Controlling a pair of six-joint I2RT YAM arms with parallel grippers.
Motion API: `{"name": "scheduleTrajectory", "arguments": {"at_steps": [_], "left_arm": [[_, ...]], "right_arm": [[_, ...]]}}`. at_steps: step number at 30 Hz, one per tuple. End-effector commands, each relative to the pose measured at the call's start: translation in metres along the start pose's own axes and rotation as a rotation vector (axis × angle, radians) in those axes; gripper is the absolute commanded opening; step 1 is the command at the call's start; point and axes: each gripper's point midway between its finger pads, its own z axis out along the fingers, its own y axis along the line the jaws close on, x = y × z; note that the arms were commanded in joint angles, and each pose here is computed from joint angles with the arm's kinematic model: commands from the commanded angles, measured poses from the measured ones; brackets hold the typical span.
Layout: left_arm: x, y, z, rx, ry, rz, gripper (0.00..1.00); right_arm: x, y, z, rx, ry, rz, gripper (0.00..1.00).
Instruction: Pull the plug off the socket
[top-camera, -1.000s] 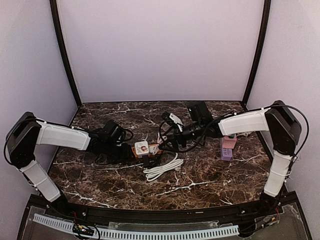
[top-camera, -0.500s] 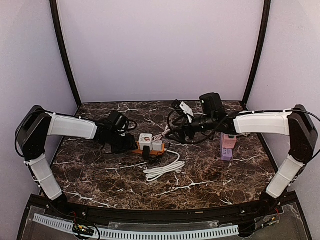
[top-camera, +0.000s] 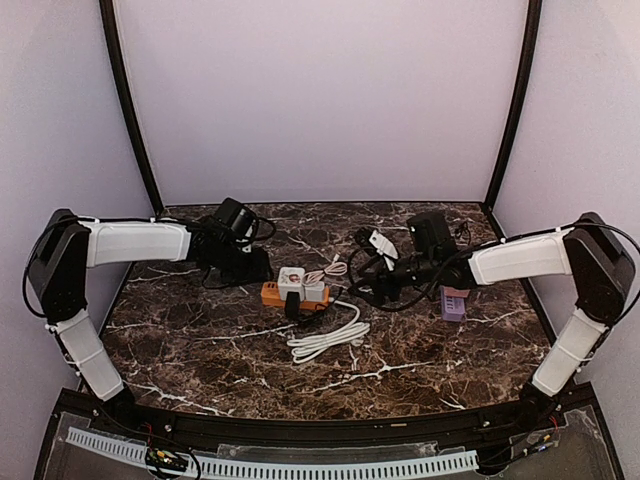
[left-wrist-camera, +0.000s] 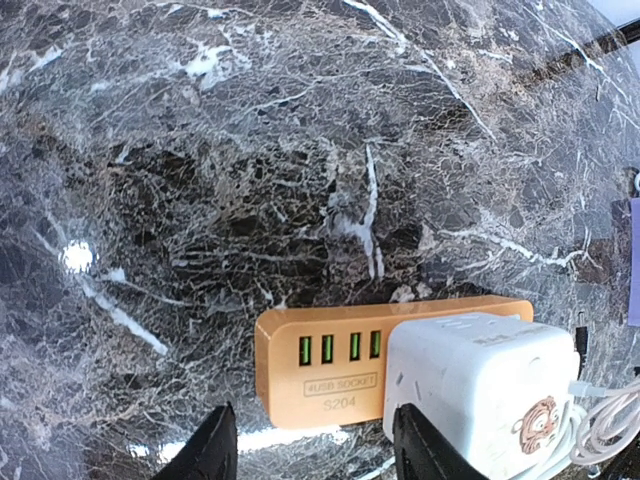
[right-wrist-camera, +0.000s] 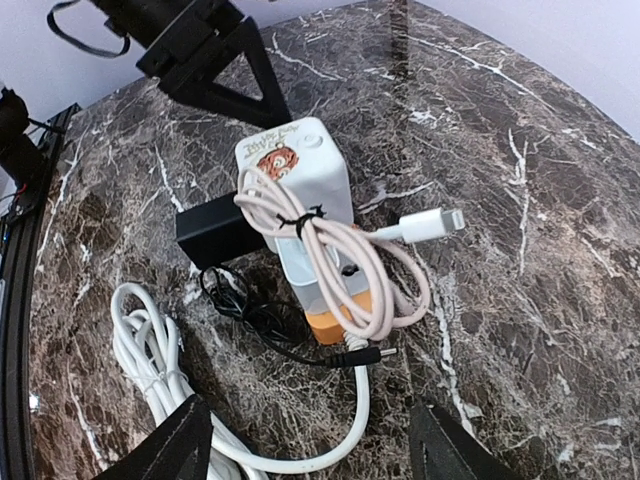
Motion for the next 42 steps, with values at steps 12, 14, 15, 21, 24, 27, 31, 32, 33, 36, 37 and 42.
{"name": "scheduleTrajectory", "arguments": {"at_steps": [12,14,15,21,24,27,31,32,33,36,37,42], "left_arm": [[0.023,0.010,0.030,-0.041,0.116,0.034,0.50],[0.025,0.012,0.035,-0.045,0.127,0.035,0.50],[0.027,0.012,0.038,-0.047,0.134,0.035,0.49],[0.033,0.016,0.046,-0.057,0.154,0.035,0.49],[0.035,0.018,0.047,-0.066,0.161,0.036,0.49],[0.036,0.020,0.048,-0.075,0.166,0.038,0.49],[0.037,0.021,0.048,-0.083,0.170,0.040,0.49],[0.037,0.021,0.049,-0.083,0.173,0.041,0.49],[0.037,0.021,0.049,-0.083,0.173,0.041,0.49],[0.038,0.022,0.049,-0.085,0.176,0.042,0.49],[0.038,0.022,0.049,-0.085,0.176,0.042,0.49],[0.038,0.021,0.050,-0.081,0.179,0.040,0.49]], "right_arm": [[-0.007,-0.003,0.044,-0.112,-0.083,-0.138,0.64],[-0.011,-0.003,0.051,-0.120,-0.082,-0.153,0.64],[-0.015,-0.003,0.053,-0.123,-0.084,-0.162,0.64],[-0.021,0.001,0.064,-0.150,-0.086,-0.193,0.65],[-0.022,0.004,0.070,-0.167,-0.079,-0.206,0.64],[-0.023,0.008,0.076,-0.185,-0.077,-0.217,0.64],[-0.020,0.013,0.086,-0.203,-0.055,-0.228,0.64],[-0.019,0.014,0.088,-0.206,-0.049,-0.234,0.64],[-0.018,0.015,0.090,-0.208,-0.043,-0.241,0.64],[-0.014,0.018,0.096,-0.209,-0.026,-0.257,0.64],[-0.013,0.018,0.097,-0.210,-0.022,-0.258,0.64],[-0.009,0.017,0.102,-0.214,-0.006,-0.260,0.61]]}}
